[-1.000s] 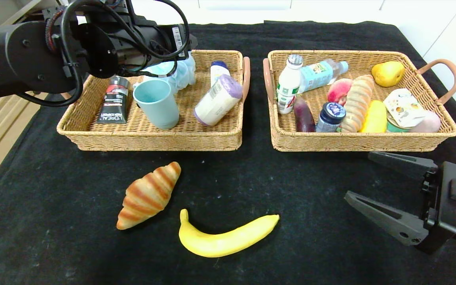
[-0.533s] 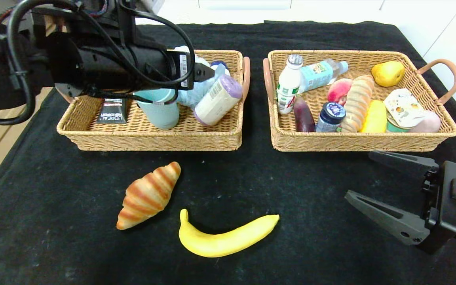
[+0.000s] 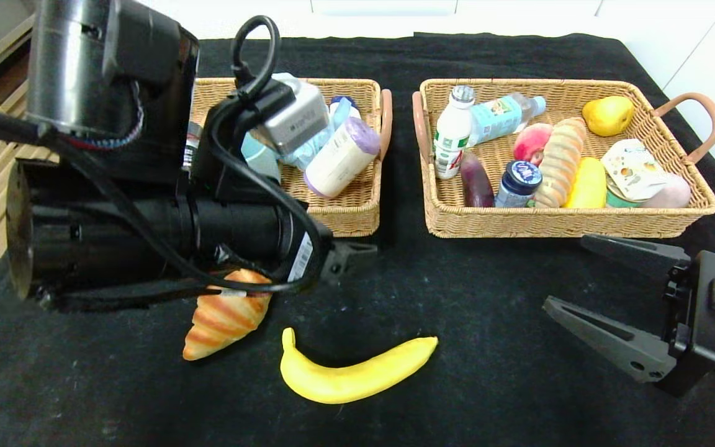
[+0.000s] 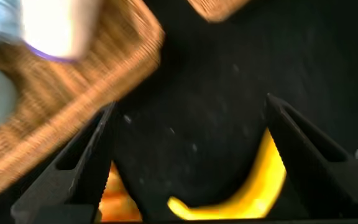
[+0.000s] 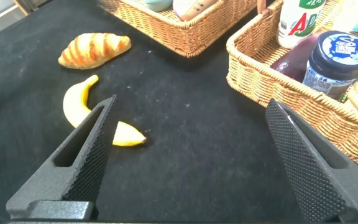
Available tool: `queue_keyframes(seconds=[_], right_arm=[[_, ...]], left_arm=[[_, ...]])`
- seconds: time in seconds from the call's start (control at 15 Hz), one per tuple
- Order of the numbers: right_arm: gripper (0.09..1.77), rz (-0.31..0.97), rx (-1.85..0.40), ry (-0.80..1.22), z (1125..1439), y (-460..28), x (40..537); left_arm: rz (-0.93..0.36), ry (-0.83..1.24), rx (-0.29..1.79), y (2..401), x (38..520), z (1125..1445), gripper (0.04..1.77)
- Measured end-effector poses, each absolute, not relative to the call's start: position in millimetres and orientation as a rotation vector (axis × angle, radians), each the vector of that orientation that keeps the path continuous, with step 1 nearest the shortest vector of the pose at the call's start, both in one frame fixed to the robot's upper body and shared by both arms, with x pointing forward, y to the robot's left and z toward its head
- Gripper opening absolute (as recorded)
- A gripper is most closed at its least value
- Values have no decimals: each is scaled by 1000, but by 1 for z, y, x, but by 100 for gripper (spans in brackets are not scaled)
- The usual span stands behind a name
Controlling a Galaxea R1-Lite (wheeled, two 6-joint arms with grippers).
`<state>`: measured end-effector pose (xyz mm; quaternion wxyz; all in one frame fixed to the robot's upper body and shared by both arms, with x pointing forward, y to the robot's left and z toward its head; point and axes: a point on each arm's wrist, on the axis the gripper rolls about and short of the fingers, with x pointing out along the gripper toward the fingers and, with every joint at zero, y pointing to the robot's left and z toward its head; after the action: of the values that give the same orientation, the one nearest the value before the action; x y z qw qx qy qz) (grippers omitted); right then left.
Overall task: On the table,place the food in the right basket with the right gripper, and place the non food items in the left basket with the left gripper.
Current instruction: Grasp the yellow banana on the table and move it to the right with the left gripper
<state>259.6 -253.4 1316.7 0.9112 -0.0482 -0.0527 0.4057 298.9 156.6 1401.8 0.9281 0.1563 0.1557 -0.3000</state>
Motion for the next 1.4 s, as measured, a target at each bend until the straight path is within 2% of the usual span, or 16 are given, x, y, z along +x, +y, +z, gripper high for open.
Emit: queue_keyframes(seconds=[0.47,0.8,1.0,1.4], right_arm=[[171,831,-100,-111,1317,-254,260],[171,830,-100,-112,1318,-254,260],[171,829,-100,-116,1318,-255,260],[171,827,-100,-121,1320,-255,259]], left_arm=[[-753,446,500,152,259,1346,169],[-748,514,609,147,252,1318,170],[-722,522,636,140,256,1309,170],[-753,547,680,128,254,1292,171]])
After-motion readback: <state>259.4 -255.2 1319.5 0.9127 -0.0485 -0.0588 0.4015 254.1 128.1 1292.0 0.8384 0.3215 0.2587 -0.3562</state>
